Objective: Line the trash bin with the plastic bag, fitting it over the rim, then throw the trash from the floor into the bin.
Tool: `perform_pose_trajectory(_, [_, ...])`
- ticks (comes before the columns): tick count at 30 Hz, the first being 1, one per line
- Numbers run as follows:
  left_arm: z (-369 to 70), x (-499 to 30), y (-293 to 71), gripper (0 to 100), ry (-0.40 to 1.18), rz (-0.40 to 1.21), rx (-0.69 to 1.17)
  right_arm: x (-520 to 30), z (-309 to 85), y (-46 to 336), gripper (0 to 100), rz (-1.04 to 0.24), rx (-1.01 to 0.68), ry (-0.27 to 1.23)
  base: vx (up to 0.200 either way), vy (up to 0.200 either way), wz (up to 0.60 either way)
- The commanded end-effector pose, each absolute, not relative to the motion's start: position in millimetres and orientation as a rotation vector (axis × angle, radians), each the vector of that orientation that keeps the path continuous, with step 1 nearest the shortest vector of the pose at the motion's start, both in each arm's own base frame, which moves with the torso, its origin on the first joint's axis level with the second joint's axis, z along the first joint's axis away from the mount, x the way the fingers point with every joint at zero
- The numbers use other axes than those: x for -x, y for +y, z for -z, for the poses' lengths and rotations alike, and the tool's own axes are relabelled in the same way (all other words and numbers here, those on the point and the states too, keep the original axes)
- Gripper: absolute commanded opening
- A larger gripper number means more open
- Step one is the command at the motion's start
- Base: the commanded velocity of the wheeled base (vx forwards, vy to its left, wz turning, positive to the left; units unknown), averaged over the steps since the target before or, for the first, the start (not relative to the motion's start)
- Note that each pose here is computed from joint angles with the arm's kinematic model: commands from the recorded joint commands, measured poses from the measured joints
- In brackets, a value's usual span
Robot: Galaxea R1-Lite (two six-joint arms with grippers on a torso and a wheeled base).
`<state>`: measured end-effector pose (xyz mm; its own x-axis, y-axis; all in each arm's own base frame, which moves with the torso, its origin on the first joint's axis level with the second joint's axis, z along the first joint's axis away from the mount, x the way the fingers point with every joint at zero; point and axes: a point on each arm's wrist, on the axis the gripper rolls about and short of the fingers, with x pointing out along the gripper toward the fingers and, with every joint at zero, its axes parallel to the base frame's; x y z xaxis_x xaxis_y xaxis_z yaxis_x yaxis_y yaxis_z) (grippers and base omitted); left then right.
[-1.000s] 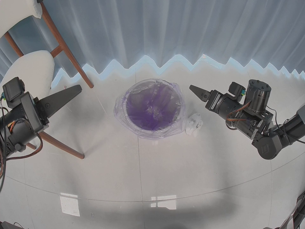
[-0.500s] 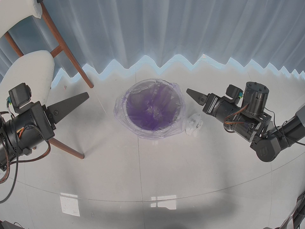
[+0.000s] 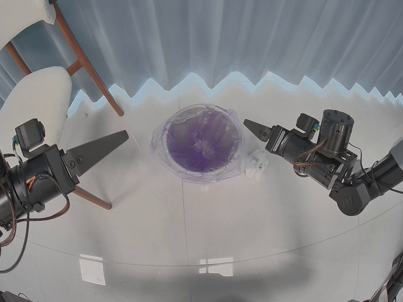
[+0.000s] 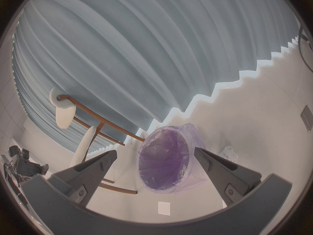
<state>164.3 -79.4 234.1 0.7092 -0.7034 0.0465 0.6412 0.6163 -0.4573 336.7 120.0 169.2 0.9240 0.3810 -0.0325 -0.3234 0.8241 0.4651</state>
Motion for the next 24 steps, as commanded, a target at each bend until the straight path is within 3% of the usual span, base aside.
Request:
perform_pose_trajectory(1, [-227.0,-166.6,-75.5,100,0.169,0.756,0.468,-336.6,-168.2,121.1,100,-0.378,-0.47,0.129,0.0,0.0,0.0])
perform_pose_trajectory(10, [-203.7,-167.3,-57.1,100,0.193,0.65,0.351,-334.9,-167.4,121.1,100,-0.378,-0.469,0.137,0.0,0.0,0.0])
perform_pose_trajectory(24, [-200.2,-165.9,-59.8,100,0.22,0.698,0.352,-335.2,-162.9,121.1,100,-0.37,-0.443,0.151,0.2,0.0,0.0])
